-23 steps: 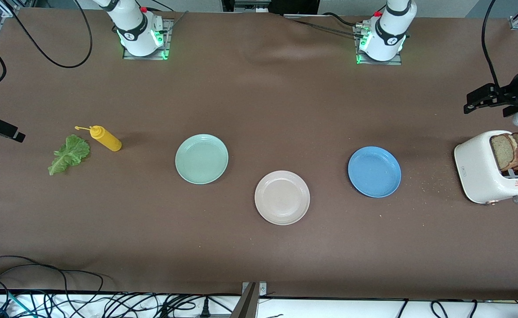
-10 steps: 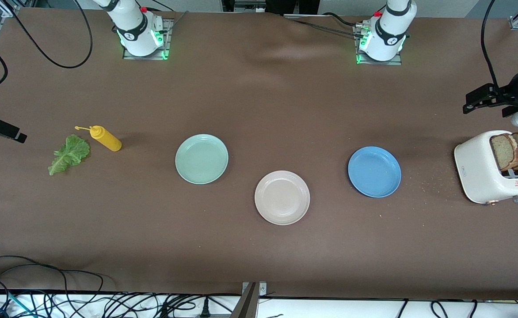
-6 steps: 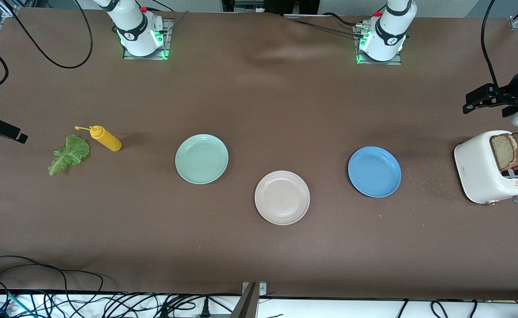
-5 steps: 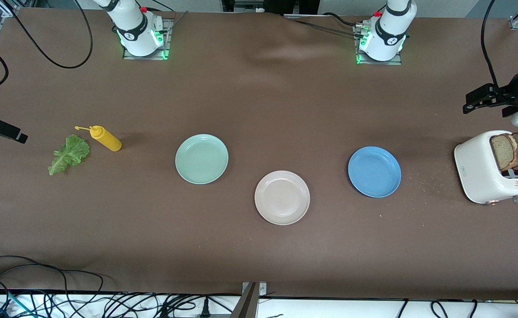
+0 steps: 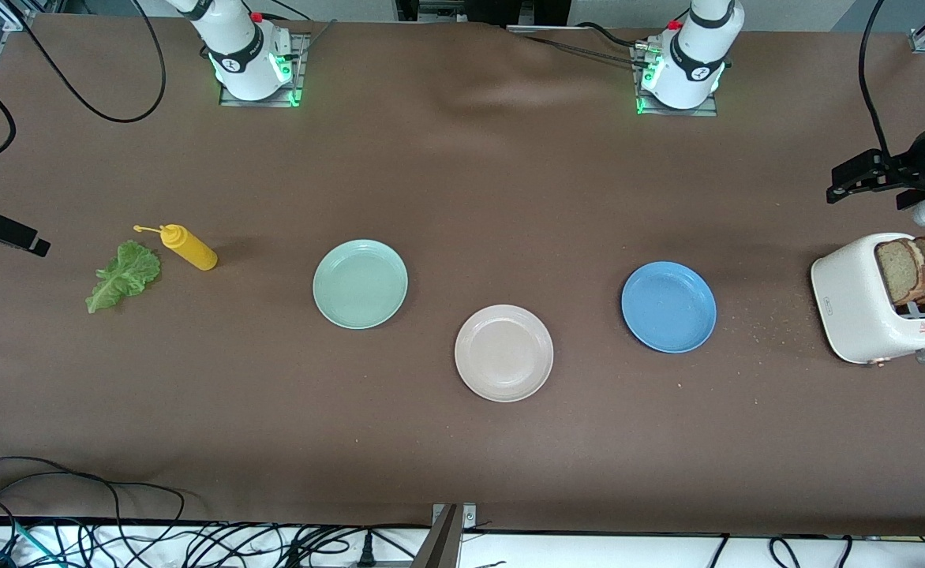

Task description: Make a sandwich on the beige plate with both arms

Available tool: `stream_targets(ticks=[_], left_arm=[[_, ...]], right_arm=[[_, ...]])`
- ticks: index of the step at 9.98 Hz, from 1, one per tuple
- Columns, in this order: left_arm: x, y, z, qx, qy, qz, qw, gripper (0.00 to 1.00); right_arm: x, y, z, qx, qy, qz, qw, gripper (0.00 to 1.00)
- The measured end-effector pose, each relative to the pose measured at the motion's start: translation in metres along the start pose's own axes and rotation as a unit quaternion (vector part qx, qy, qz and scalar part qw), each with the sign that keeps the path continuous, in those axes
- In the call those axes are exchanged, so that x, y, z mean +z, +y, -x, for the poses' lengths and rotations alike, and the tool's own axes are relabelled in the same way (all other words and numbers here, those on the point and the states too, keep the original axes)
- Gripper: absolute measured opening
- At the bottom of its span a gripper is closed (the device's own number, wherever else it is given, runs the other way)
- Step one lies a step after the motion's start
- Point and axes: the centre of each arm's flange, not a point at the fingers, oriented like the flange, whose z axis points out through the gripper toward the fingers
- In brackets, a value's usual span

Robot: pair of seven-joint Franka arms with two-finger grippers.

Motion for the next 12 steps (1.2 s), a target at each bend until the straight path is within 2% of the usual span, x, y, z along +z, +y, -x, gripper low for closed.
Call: stream_targets(ticks=[12], left_arm=[[0.0012, 0.0, -0.0001, 0.0, -0.003, 0.0, 1.0, 1.0]], right_arm=[[0.006, -0.0004, -0.0022, 0.0, -0.004, 0.002, 1.0, 1.0]])
